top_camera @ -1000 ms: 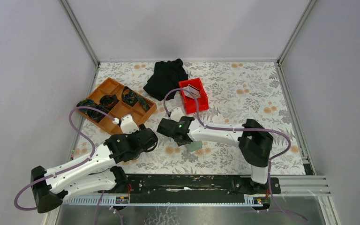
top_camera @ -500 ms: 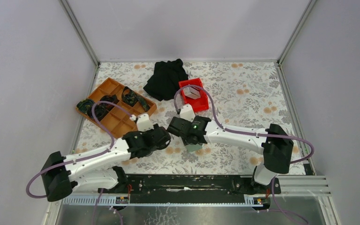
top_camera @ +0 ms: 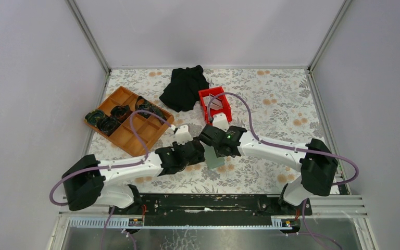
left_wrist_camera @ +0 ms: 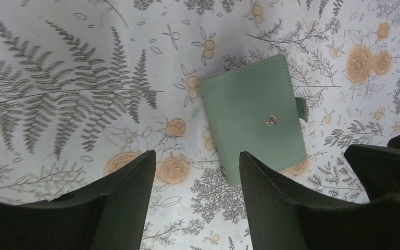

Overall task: Put the credit cards into the card holder
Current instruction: Close the card holder at the center of the board.

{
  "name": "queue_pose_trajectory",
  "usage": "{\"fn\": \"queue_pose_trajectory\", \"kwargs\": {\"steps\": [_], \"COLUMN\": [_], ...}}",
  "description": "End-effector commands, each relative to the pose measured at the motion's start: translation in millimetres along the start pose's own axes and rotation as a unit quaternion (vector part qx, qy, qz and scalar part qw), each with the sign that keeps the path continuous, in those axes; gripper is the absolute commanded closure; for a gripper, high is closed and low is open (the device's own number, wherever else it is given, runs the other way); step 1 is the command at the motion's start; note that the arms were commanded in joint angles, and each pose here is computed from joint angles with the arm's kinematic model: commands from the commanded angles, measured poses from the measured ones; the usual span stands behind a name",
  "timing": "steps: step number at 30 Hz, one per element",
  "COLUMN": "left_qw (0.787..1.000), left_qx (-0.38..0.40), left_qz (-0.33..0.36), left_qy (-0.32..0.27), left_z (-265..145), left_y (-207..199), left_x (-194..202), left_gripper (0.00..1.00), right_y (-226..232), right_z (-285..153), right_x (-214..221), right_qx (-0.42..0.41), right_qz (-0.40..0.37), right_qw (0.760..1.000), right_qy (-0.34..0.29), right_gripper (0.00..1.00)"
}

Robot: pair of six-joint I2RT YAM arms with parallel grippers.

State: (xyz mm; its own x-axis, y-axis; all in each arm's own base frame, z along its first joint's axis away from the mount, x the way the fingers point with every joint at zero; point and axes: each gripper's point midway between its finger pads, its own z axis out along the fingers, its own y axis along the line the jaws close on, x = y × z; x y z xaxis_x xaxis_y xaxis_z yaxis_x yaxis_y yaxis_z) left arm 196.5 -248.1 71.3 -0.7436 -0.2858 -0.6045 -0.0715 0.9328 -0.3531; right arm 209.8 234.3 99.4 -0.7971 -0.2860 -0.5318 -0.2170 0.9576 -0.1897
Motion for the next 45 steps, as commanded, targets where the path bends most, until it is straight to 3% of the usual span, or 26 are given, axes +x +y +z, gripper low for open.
{"fn": "queue_pose_trajectory", "kwargs": {"steps": [1,19,25,32,38,45], "left_qw": [0.999,1.0,1.0,1.0,0.997,0.991], "left_qx": [0.046,0.004,-0.02,0.011,0.059,0.116], "left_qz": [0.005,0.009,-0.003,-0.023,-0.024,-0.061], "left_qy": [-0.009,0.017,0.015,-0.01,-0.033,0.005], "left_z": [13.7,54.7,56.1,38.0,26.8,48.5], "left_y": [-28.1,-4.4,8.7,-2.5,-26.1,-24.2], "left_x": [0.4,23.6,22.1,-2.8,-24.2,-16.8], "left_gripper": [0.33,0.3,0.43,0.54,0.54,0.95], "right_y": [6.2,11.0,9.2,11.2,16.9,18.7], "right_z": [-1.5,17.1,21.5,25.3,27.4,30.5], "right_x": [-8.6,-4.0,-6.0,-6.3,-7.2,-7.3], "right_qx": [-0.027,-0.052,-0.056,-0.061,-0.068,-0.065], "right_qz": [0.009,0.025,0.032,0.033,0.032,0.031], "right_qw": [1.0,0.998,0.997,0.997,0.996,0.996], "right_qy": [-0.01,0.025,0.03,0.035,0.038,0.043], "right_gripper": [0.55,0.61,0.67,0.69,0.71,0.8]}}
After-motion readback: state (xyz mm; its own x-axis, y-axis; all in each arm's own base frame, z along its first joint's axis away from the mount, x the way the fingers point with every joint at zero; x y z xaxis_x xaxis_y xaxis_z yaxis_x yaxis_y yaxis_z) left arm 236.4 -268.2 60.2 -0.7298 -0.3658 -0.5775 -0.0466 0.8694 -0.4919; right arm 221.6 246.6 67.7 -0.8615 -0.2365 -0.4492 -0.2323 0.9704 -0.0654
